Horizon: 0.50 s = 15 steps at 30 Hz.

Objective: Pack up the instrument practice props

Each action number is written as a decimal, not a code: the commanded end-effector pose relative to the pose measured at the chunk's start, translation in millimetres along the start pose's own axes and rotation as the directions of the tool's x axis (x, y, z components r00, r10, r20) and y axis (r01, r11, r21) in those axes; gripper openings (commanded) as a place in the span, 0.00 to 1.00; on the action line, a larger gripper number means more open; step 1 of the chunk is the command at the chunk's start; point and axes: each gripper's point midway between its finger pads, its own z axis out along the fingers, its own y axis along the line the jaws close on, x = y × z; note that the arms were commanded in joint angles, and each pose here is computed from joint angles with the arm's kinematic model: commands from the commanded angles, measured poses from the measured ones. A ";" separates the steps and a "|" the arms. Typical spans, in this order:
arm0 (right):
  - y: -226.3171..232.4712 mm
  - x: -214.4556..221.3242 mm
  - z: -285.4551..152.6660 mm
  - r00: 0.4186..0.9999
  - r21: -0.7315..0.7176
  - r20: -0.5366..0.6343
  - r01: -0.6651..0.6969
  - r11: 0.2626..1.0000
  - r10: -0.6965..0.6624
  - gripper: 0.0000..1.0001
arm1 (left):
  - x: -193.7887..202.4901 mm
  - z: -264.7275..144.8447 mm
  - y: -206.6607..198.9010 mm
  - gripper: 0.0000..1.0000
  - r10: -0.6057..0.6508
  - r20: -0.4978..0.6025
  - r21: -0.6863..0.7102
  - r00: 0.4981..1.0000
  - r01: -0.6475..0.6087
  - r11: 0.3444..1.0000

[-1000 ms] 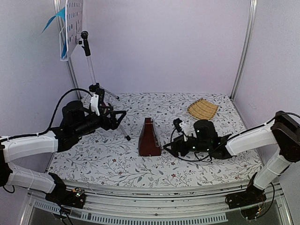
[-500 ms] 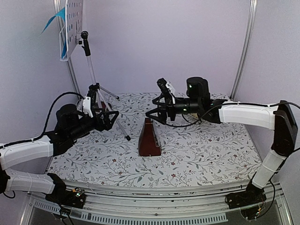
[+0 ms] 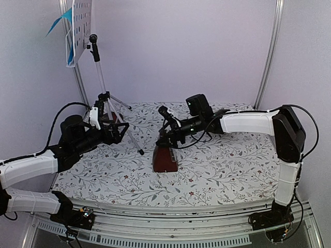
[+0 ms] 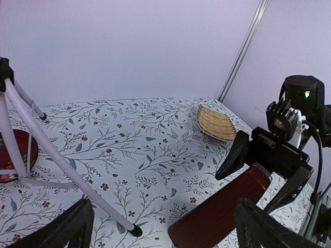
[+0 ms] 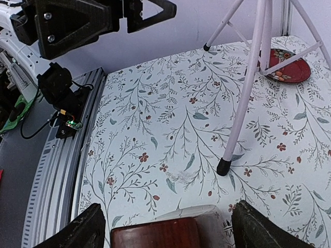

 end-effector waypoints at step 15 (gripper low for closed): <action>-82.2 26.9 -61.3 0.979 0.613 0.148 -0.201 0.764 0.139 0.55 | 10.7 1.6 14.4 0.97 -0.016 -0.029 -0.027 0.999 0.016 1.000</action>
